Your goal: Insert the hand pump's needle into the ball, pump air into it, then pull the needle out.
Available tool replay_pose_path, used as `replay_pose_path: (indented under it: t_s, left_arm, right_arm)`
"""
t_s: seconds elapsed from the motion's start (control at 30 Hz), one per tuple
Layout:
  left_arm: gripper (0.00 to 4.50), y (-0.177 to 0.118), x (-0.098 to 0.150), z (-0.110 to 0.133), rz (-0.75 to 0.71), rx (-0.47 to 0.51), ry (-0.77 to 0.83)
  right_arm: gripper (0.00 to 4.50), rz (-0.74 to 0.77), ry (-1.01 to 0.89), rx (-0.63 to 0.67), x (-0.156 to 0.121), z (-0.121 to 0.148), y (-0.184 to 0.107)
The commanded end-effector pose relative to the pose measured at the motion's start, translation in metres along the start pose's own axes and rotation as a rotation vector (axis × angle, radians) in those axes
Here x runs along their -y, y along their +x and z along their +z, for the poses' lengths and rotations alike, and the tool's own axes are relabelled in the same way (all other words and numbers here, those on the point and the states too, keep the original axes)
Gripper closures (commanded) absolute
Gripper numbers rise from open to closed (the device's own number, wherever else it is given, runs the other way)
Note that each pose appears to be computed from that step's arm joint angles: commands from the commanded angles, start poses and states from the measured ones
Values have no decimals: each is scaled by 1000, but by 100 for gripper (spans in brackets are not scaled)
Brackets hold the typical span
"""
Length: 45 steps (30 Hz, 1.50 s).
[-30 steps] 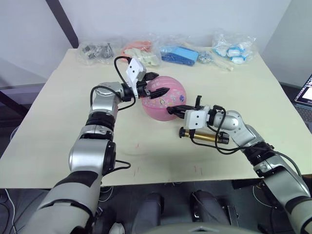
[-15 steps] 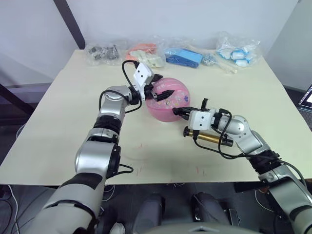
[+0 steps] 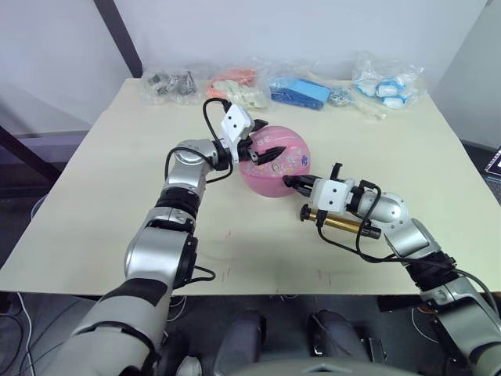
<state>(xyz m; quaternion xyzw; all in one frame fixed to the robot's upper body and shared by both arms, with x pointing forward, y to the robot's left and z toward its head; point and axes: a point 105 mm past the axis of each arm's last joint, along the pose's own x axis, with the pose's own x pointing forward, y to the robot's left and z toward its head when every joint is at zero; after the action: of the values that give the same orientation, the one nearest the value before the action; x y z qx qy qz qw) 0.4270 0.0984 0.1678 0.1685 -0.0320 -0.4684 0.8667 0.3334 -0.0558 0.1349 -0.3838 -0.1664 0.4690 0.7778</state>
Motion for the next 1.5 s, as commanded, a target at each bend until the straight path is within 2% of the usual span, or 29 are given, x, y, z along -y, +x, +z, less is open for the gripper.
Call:
replay_pose_path:
  t_s: [0.03, 1.5]
  left_arm:
    - [0, -33, 17, -95, 25, -346, -122]
    - [0, -37, 14, -102, 63, -381, -134]
  right_arm:
    - [442, -65, -115, 208, 20, 54, -11]
    - [442, -56, -160, 232, 23, 65, -32]
